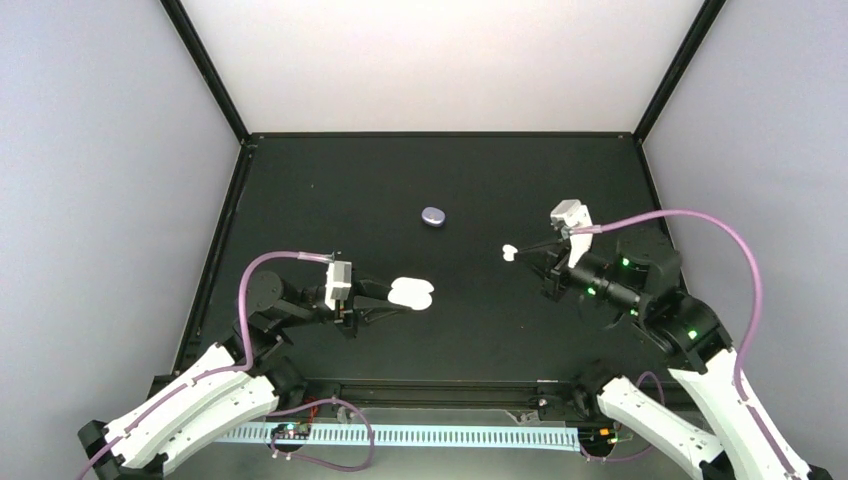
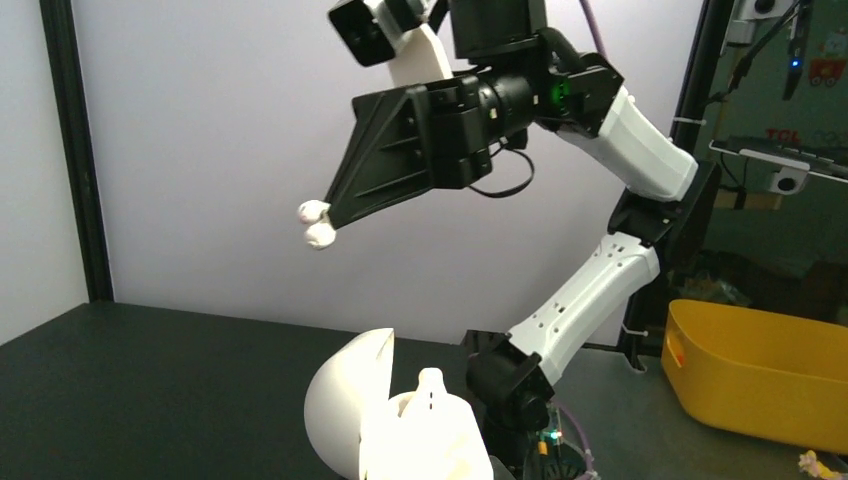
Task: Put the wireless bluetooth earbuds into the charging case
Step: Pick up the earbud from the center of the board, then place the earbud in the charging case.
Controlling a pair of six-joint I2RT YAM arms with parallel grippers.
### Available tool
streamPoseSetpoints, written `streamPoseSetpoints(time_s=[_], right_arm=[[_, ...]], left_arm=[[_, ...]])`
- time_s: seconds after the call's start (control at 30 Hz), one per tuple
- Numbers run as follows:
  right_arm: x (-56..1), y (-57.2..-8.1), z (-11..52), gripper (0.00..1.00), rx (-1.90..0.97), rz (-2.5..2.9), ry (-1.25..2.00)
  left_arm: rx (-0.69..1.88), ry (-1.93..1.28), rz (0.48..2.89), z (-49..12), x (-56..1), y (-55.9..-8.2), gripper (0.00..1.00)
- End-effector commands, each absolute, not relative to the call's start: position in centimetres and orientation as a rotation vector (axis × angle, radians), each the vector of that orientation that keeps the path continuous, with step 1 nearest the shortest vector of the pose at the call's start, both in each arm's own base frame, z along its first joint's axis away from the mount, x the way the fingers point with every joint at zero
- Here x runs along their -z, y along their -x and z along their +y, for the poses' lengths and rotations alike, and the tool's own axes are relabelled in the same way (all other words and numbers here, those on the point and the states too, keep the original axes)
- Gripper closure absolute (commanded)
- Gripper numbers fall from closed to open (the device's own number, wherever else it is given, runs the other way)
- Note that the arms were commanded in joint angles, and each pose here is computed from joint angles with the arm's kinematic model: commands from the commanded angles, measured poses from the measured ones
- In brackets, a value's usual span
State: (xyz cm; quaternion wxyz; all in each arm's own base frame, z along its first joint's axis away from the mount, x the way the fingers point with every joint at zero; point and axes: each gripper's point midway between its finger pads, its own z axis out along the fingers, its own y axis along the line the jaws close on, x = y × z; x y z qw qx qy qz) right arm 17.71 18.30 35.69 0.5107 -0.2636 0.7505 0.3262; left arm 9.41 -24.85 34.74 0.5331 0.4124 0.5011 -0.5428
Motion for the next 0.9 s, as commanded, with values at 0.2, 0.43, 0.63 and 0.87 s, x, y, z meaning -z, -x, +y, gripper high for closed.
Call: streamPoseSetpoints(time_s=[0.2, 0.43, 0.63, 0.87], right_arm=[[-41.2, -15.8, 17.2, 0.99, -0.560, 1.710, 0.857], [-49.9, -16.5, 20.3, 0.99, -0.475, 1.522, 0.912], [-48.0, -14.4, 25.1, 0.99, -0.340, 1.532, 1.112], [-44.6, -11.9, 25.6, 0.99, -0.335, 1.620, 1.247]], left_arm=[[1.206, -1.012, 1.127, -25.7, -37.6, -10.4, 0.98], [1.218, -0.997, 1.150, -26.9, -37.9, -11.8, 0.98], [1.230, -0.987, 1.152, -27.0, -37.5, -11.9, 0.99], [1.206, -0.996, 1.147, -27.0, -37.0, -12.0, 0.98]])
